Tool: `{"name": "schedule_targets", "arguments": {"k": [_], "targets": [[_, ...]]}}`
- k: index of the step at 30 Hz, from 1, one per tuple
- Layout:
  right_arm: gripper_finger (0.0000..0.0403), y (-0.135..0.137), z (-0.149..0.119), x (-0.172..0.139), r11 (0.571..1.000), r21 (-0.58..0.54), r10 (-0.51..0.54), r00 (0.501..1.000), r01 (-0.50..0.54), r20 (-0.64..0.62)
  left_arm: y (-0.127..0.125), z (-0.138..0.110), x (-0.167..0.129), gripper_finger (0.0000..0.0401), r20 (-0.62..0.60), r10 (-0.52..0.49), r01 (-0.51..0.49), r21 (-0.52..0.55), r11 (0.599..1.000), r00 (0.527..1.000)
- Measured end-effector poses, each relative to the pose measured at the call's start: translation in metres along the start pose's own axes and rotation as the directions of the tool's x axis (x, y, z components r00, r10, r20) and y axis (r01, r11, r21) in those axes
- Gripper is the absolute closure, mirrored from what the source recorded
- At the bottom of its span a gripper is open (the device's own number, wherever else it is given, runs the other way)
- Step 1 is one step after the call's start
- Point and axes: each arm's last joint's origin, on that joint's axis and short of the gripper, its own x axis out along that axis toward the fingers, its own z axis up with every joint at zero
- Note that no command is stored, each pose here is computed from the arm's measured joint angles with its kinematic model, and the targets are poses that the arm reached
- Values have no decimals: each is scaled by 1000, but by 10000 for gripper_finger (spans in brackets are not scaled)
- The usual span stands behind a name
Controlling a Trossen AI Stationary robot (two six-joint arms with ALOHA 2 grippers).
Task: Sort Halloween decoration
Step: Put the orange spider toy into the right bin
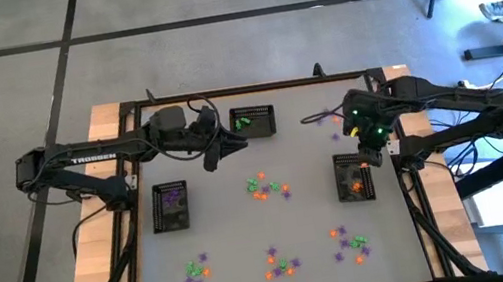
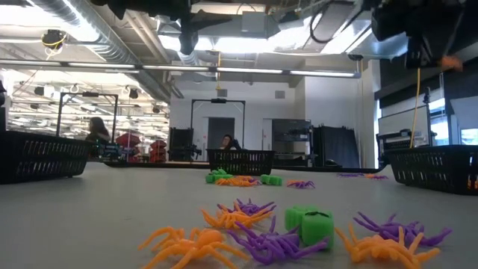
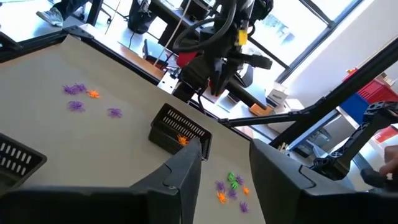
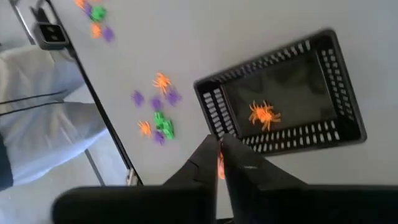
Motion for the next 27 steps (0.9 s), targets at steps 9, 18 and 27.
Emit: {"name": "schedule_targets", "arguments": {"k": [9,18,27], "targets": [[258,-6,4,9,999,-11,-49,998,49,37,0,0,0,273,-2,2,-2,-1,1000,1000],[245,-20,36,10,921,114,-389,879,371,277,1,0,0,273,11,22,-22,-18,1000,1000],[248,-92,62,36,869,315,-439,889,382,133,0,0,0,273,8,16,-16,-48,999,1000]]}}
